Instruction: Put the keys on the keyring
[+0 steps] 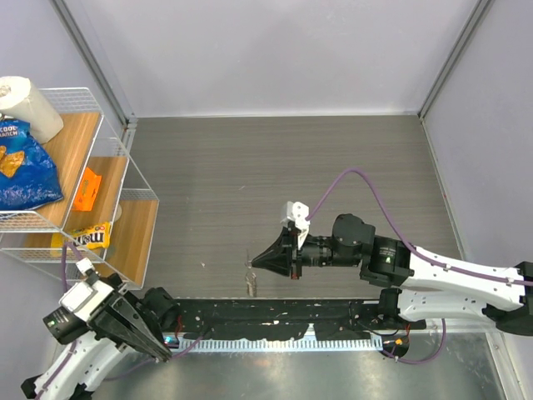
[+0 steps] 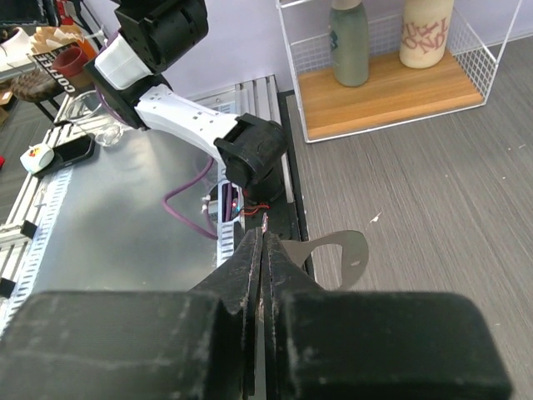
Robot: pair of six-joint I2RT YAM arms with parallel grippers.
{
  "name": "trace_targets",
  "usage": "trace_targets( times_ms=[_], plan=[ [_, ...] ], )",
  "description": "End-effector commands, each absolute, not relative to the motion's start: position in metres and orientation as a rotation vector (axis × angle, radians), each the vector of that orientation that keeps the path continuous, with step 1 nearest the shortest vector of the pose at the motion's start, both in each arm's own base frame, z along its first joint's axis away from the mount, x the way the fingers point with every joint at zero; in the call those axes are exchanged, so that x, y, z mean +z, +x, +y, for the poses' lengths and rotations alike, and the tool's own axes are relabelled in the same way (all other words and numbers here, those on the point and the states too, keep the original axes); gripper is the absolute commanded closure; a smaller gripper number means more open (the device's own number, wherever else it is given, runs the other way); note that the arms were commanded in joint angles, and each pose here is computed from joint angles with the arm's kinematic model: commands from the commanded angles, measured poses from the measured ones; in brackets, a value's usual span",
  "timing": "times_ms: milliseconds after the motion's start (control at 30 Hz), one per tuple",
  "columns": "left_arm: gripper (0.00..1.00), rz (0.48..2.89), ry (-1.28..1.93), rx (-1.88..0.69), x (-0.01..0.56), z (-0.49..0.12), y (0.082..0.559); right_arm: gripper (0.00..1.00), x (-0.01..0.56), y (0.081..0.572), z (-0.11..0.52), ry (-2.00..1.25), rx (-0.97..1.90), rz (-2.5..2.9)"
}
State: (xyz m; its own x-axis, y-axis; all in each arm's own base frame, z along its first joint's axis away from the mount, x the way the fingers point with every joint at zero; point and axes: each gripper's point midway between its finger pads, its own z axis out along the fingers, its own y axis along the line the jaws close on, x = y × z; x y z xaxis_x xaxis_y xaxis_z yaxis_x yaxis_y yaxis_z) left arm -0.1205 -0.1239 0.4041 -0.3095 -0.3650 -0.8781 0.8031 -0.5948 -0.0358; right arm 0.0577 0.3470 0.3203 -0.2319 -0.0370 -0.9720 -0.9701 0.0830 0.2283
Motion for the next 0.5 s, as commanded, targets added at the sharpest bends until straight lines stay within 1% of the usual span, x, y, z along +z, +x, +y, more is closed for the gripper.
trace_targets(
  times_ms=[0,467],
  plan=[
    [1.0,0.582,1.186,-1.968,0.396,-0.113,-0.134,0.95,0.331,0.054,0.355,-1.074,1.333,1.381],
    [1.0,0.483,1.236,-1.94,0.377,-0.097,-0.152,0.95,0.326,0.055,0.371,-1.104,1.314,1.409]
  ],
)
